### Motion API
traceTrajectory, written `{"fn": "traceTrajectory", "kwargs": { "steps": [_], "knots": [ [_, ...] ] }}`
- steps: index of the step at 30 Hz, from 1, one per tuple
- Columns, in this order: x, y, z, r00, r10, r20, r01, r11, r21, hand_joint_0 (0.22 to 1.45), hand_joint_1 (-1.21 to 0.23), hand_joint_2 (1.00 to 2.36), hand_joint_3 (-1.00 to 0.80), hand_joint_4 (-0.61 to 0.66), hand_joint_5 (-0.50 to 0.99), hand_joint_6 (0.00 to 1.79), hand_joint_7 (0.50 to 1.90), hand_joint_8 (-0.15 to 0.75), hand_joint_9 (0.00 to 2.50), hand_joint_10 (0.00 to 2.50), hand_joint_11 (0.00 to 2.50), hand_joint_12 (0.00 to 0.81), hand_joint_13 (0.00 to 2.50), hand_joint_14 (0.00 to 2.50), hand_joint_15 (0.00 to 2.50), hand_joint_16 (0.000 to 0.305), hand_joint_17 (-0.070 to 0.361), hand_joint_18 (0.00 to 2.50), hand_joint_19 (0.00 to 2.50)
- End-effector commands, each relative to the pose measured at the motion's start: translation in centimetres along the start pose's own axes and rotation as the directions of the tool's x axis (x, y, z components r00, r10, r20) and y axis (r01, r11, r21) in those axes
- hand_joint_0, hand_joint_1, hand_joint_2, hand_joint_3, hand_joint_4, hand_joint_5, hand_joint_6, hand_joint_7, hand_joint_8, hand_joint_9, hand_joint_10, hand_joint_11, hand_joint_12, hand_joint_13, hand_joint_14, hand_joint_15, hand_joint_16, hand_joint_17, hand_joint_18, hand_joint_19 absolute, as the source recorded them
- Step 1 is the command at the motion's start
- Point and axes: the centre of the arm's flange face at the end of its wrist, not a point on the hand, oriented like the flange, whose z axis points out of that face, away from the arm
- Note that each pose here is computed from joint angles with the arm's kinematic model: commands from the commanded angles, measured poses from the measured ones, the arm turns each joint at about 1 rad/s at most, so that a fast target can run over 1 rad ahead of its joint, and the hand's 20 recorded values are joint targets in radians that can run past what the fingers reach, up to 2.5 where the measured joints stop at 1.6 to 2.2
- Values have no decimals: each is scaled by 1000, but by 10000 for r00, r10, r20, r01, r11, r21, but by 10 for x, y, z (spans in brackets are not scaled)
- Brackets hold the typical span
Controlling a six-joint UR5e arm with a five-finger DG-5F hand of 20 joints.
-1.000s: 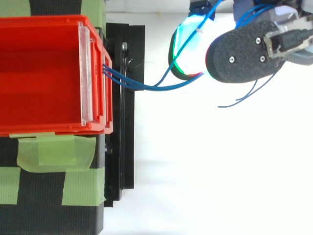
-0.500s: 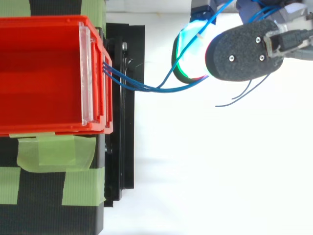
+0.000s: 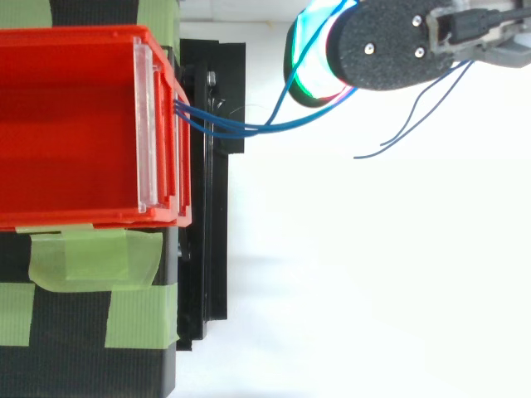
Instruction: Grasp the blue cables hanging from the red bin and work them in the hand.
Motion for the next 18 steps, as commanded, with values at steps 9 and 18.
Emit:
{"fn": "traceTrajectory", "kwargs": {
  "steps": [9, 18],
  "knots": [
    [3, -4, 7, 9999, 165, 39, -164, 9997, -192, 780, -694, 1000, -1000, 211, 719, 1, 1455, 309, 958, 2500, 2372, 377, 1022, 2500, 1513, 43, 96, 1656, 1667],
    [3, -2, 12, 9999, 65, 80, -61, 9989, -467, 749, -655, 1000, -1000, 196, 883, 7, 1382, 266, 1114, 2500, 2363, 363, 1110, 2500, 1506, 45, 101, 1725, 1546]
  ]
}}
